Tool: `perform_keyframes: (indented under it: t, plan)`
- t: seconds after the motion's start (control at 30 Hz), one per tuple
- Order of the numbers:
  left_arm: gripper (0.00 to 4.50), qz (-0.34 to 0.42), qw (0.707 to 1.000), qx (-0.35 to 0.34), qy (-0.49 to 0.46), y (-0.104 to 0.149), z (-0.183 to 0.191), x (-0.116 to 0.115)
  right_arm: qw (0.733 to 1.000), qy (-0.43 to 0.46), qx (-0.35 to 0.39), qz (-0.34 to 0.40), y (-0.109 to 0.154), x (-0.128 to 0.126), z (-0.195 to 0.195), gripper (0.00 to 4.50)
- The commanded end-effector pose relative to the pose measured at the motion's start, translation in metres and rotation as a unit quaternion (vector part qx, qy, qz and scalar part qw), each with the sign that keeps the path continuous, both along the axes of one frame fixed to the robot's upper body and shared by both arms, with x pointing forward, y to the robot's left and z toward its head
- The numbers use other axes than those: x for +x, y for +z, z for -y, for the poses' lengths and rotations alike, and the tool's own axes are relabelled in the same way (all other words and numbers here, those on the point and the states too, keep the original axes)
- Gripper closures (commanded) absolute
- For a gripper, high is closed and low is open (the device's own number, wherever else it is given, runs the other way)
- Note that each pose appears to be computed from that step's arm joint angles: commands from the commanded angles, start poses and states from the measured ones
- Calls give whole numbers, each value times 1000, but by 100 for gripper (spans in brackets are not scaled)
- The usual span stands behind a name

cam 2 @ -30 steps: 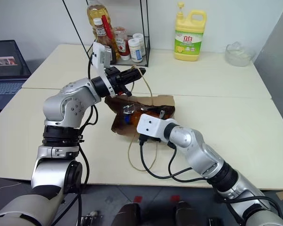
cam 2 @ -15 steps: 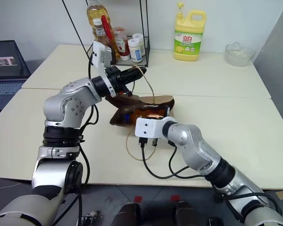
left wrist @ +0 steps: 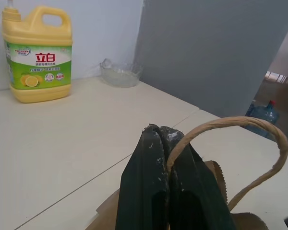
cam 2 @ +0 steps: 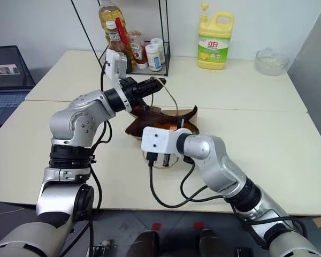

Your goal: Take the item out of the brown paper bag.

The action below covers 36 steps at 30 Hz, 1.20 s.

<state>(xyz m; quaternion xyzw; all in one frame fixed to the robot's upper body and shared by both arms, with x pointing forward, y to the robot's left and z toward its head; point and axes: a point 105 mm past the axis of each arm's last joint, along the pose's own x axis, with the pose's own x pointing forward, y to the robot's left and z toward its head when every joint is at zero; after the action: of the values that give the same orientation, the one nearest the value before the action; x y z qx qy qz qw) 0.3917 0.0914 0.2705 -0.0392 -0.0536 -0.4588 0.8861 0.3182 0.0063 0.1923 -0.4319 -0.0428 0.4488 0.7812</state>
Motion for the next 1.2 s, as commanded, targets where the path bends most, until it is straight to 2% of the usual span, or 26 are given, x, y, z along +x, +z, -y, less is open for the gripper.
perform_keyframes:
  t: [0.03,0.2,0.37,0.5,0.7,1.03,1.2]
  plan:
    - [450,35,999,-11,-1,16,-1,-6,997,-15,65,-26,26,-1,14,447]
    - [450,35,999,-11,-1,16,-2,-7,990,-49,118,-66,38,7,32,447]
    - [450,36,999,-11,-2,17,0,-6,987,-66,132,-58,39,17,32,447]
    - [450,37,999,-10,-3,18,0,-6,988,-65,129,-47,38,21,28,366]
    - [450,38,999,-9,-1,17,-2,-6,992,-83,84,33,35,33,33,160]
    - [450,38,999,-9,2,16,-2,-7,997,-27,68,33,21,16,16,160]
    - [450,39,999,-9,3,17,-2,-7,998,3,60,-11,6,2,7,160]
